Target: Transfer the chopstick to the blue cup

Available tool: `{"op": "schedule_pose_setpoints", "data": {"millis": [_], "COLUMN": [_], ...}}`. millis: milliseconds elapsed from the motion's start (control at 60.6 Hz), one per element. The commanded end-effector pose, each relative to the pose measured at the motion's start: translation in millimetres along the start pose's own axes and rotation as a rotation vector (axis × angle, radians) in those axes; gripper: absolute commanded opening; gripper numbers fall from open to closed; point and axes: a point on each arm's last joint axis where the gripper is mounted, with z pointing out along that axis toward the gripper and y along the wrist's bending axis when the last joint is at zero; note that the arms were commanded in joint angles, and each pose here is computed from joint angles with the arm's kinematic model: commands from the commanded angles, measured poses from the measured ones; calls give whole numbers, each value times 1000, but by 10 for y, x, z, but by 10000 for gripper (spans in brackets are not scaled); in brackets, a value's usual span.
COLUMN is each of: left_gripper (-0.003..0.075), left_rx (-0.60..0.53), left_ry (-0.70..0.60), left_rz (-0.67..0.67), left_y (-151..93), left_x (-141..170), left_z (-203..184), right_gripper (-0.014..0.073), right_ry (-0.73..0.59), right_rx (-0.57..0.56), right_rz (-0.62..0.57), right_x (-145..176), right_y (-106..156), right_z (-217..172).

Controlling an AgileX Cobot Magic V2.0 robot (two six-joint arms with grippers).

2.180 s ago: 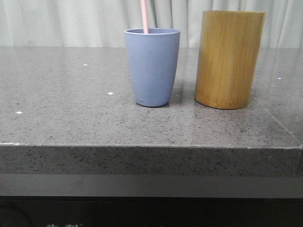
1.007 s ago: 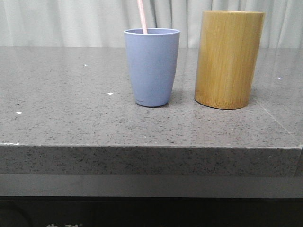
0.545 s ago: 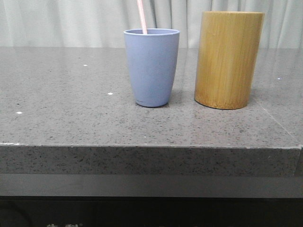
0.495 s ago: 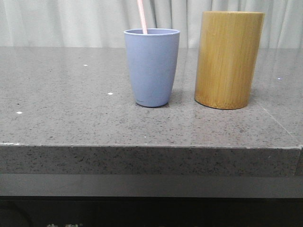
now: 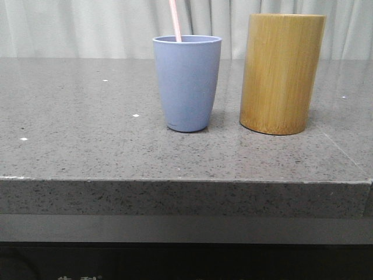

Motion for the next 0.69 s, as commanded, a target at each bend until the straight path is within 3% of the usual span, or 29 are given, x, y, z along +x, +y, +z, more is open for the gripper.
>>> {"op": "schedule_pose_setpoints", "data": {"millis": [0,677], "left_gripper": [-19,-19], "left_rx": [-6,-4], "left_ry": [-99,-98], "left_rz": [-20,-26], "left_y": [7,4], "left_x": [-155,-107], "left_z": [-13,-16], "right_gripper": [-87,-87], "right_ry": [-102,-102], "right_rx": [5,5], "right_rz": [-1,-1], "right_x": [-156,-156], "right_y": [5,5], "right_z": [-10,-10]}}
